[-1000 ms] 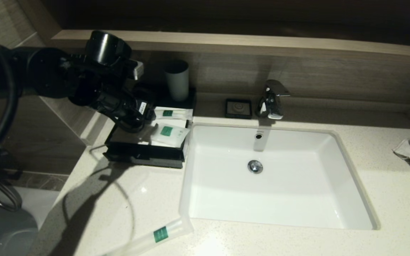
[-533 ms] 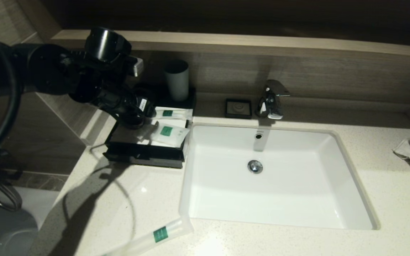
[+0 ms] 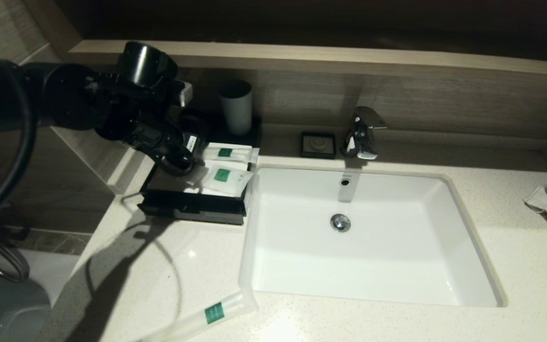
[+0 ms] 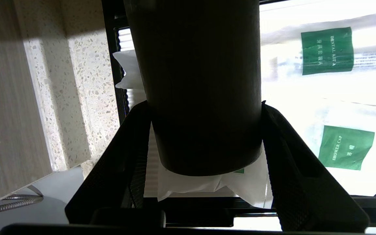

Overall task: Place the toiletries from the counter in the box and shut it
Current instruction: Pick up the cup

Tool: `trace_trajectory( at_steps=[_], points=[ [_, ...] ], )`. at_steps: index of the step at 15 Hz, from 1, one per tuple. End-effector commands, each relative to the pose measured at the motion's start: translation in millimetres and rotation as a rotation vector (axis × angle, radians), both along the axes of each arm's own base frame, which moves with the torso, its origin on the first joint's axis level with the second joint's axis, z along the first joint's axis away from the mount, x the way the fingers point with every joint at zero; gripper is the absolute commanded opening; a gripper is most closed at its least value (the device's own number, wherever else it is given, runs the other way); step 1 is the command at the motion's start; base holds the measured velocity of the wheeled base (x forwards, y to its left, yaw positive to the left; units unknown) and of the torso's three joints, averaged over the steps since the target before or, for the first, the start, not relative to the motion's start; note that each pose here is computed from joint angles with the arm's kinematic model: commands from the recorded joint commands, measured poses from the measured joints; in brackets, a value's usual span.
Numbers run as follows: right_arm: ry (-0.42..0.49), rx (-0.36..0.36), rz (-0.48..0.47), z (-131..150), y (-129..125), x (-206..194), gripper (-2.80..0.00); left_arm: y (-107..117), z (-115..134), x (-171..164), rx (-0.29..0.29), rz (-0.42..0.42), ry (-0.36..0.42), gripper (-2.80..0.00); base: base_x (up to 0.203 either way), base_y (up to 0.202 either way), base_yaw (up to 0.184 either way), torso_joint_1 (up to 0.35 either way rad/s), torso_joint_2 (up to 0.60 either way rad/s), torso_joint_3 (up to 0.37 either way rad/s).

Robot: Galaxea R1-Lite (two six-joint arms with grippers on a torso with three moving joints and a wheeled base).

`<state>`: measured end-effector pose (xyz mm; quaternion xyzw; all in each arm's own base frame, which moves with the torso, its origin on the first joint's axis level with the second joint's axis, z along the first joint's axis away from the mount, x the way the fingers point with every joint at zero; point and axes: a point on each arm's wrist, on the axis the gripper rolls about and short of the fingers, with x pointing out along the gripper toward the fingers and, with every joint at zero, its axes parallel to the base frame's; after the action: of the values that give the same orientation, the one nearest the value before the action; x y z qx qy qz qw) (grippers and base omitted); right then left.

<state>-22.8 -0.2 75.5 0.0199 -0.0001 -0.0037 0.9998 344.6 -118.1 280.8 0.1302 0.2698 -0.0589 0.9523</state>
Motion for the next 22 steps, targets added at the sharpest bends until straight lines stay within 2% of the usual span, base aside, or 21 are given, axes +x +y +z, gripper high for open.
trace_trajectory(
  at_steps=[1, 11, 15, 18, 20, 22],
  points=[
    [0.0, 0.0, 0.0, 0.0, 0.0, 0.0, -2.8, 0.4, -0.9, -0.7, 0.003, 0.001, 0.006, -2.8, 0.0, 0.0, 0.0, 0.0, 0.0, 0.0],
    [0.0, 0.0, 0.0, 0.0, 0.0, 0.0, -2.8, 11.1, 31.0, -31.1, -0.034, 0.007, -0.085, -2.8, 0.0, 0.0, 0.0, 0.0, 0.0, 0.0],
    [0.0, 0.0, 0.0, 0.0, 0.0, 0.0, -2.8, 18.0, 28.1, -49.6, -0.042, 0.017, -0.062, -2.8, 0.0, 0.0, 0.0, 0.0, 0.0, 0.0],
    [0.0, 0.0, 0.0, 0.0, 0.0, 0.0, -2.8, 18.9, 19.5, -51.5, -0.085, 0.054, -0.046, -2.8, 0.0, 0.0, 0.0, 0.0, 0.0, 0.0],
    [0.0, 0.0, 0.0, 0.0, 0.0, 0.0, -2.8, 17.8, 9.5, -48.0, -0.122, 0.088, -0.095, -2.8, 0.0, 0.0, 0.0, 0.0, 0.0, 0.0],
    [0.0, 0.0, 0.0, 0.0, 0.0, 0.0, -2.8, 16.8, -0.9, -45.0, -0.163, 0.097, -0.189, -2.8, 0.0, 0.0, 0.0, 0.0, 0.0, 0.0]
  ],
)
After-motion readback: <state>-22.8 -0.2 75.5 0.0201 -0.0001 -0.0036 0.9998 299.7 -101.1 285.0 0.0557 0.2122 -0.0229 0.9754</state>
